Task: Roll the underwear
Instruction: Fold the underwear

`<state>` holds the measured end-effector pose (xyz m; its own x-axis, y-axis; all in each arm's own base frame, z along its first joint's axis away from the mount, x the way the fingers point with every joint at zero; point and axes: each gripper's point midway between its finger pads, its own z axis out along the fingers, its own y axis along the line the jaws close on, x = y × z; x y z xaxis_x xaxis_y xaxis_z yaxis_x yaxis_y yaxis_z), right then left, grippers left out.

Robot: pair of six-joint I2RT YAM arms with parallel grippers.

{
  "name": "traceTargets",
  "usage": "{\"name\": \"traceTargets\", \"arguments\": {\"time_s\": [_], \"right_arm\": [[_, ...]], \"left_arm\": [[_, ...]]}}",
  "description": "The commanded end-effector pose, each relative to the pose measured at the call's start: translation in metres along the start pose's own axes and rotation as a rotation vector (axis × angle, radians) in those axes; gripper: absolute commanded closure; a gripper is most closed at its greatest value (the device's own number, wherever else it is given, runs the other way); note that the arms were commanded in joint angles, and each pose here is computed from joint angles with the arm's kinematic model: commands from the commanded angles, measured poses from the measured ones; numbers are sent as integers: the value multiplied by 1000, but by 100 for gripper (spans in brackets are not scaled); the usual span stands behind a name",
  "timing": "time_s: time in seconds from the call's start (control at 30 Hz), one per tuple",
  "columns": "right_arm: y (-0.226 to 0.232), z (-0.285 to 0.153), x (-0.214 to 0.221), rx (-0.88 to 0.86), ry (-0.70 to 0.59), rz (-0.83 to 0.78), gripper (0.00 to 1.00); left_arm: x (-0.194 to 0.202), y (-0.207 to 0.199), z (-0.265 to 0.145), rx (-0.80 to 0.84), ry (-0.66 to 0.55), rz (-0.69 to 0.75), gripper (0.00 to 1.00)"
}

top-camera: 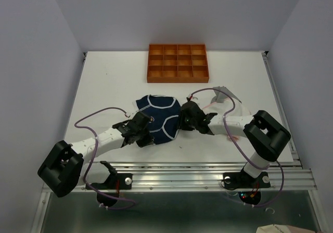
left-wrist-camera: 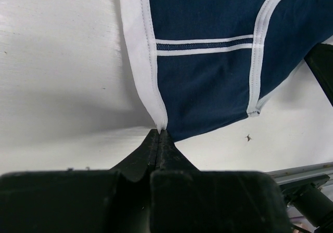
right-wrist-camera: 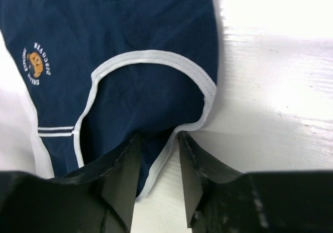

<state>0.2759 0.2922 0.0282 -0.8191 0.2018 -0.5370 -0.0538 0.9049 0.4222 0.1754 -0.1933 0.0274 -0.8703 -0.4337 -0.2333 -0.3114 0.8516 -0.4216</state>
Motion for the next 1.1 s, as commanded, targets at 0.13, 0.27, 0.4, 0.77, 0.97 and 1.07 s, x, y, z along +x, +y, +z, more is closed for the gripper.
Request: {"name": "traceTargets", "arguments": {"time_s": [0.13,0.27,0.4,0.77,0.97,1.07], "right_arm": [[-48,5,16,216,25,2,76],[-41,-3,10,176,17,-19,99],[-27,-18,-3,111,-31,-60,99],[-9,-51,-31,94,-66,-92,99],[13,-61,-66,79,-149,-119,99],[25,-62,-81,68,-180,-135,99]], "left_arm": [[0,-1,0,13,-3,37,100],[-3,-6,-4,28,-16,46,100],[-10,-18,-14,76,-40,63,100],[-42,-40,-50,105,-150,88,100],[-78,-53,-60,95,-211,74,100],[-97,-56,-62,105,-230,57,100]]}}
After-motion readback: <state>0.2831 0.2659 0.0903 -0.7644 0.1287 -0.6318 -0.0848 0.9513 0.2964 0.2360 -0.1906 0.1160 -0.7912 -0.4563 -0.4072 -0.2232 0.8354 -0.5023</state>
